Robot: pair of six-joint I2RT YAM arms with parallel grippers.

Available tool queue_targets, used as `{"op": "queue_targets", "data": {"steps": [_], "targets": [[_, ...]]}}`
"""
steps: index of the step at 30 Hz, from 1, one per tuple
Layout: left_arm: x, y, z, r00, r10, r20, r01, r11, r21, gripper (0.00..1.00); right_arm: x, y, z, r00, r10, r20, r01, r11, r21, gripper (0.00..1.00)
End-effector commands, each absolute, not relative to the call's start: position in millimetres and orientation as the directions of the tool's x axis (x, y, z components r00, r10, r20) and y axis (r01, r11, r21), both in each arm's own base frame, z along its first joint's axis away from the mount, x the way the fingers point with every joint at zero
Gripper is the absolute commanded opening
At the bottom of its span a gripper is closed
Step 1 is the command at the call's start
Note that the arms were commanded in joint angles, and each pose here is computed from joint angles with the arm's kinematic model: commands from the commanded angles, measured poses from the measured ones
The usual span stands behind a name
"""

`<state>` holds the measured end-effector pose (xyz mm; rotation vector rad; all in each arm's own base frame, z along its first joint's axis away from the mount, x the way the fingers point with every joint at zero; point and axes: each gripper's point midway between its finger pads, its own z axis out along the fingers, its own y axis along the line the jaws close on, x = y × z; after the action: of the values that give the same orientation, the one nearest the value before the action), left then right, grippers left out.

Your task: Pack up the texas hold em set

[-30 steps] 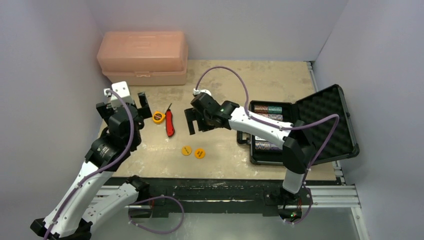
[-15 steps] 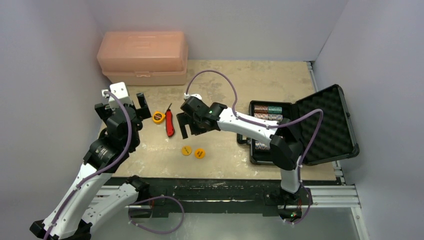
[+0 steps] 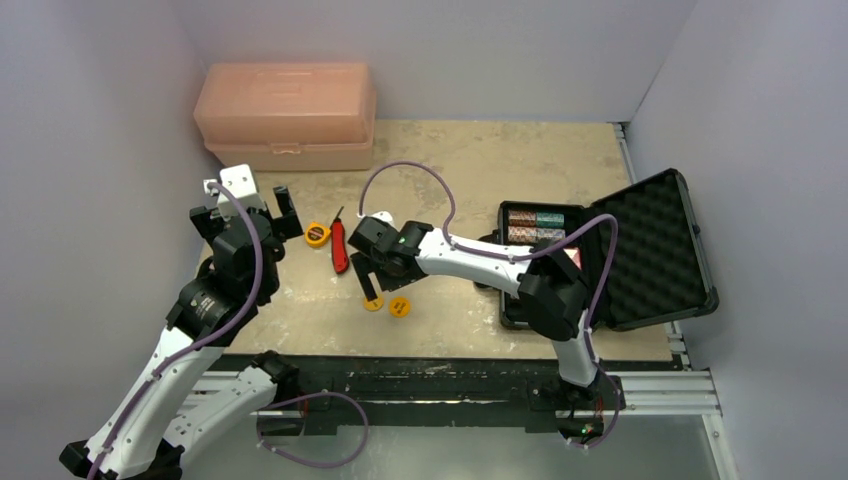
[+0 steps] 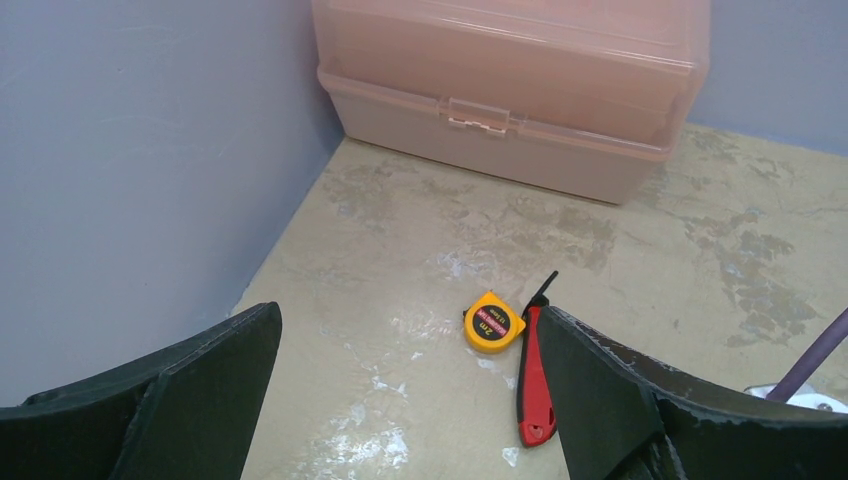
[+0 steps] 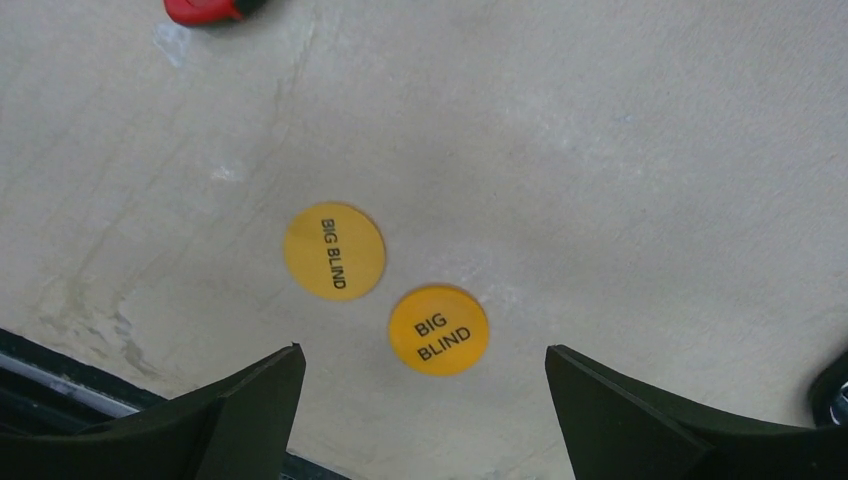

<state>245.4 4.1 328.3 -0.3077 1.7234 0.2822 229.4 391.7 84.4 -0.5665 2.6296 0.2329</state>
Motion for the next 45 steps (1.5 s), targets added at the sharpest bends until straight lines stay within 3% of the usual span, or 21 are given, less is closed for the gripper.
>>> {"op": "queue_targets", "data": {"steps": [1,29,45], "targets": [[246.6,3.9,330.4,-0.145,-0.066,-0.987,-0.359,0.933,-0.01,1.0,217.8,376.2,74.5,-0.82,-0.39,-0.419,-0.434,0.901,0.012,0.94],[247.2,2.5,329.0,-0.151,-0.063,-0.987,-0.351,0.936,-0.006,1.0,207.4,374.9,24.3,-0.833,-0.439,-0.336,-0.456,0.889,-0.031,0.7],[246.7,2.6,329.4,-0.15,-0.061,-0.987,-0.349,0.937,-0.005,1.0,204.3,373.5,12.9,-0.835,-0.453,-0.312,-0.463,0.885,-0.043,0.67]]}}
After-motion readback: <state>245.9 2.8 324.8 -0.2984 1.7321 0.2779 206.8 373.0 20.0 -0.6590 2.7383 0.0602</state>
